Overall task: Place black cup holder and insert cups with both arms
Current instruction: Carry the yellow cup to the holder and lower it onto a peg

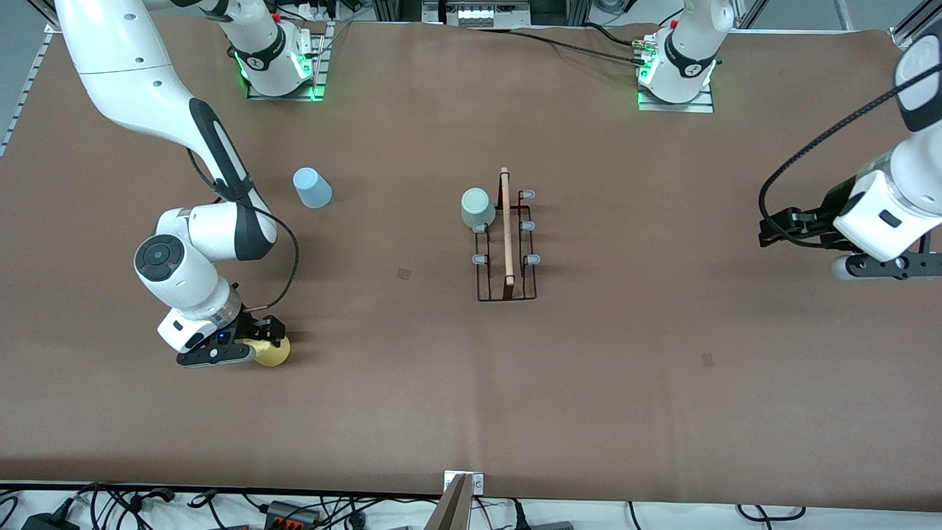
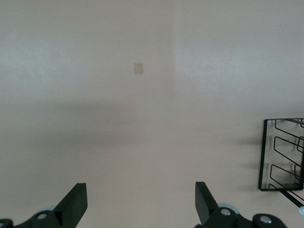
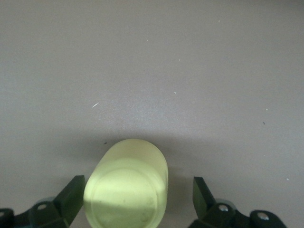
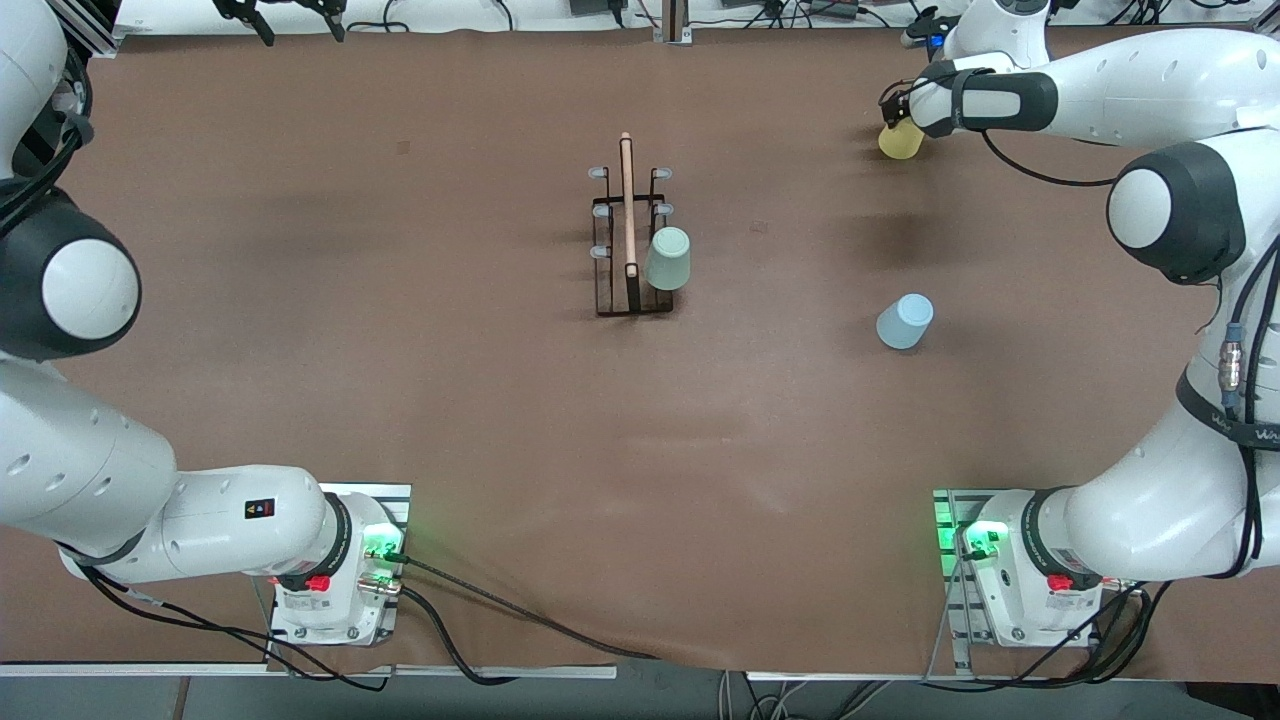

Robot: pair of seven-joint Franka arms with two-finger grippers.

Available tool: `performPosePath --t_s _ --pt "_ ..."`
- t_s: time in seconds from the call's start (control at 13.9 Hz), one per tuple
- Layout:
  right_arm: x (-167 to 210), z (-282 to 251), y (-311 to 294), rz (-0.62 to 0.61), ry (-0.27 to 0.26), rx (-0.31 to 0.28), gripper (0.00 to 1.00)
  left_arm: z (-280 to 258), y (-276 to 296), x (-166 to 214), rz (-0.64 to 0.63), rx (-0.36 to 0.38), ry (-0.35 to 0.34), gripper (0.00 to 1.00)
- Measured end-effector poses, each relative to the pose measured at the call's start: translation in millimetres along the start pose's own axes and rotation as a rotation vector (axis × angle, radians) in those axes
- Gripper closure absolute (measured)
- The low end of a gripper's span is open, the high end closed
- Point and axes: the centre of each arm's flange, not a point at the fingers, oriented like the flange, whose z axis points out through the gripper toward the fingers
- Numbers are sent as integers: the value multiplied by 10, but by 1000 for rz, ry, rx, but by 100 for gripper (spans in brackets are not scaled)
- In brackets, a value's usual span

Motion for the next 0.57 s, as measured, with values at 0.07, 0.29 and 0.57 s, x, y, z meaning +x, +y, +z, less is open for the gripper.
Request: performPosePath --t_s 0.07,0.29,0.57 --pt "-6 21 -5 4 -1 3 0 37 15 -84 2 5 11 0" --pt "0 20 -31 10 2 11 30 56 -14 -255 -4 17 12 0" --pt "24 -14 -108 1 7 18 32 -105 -62 -355 -16 10 -37 0"
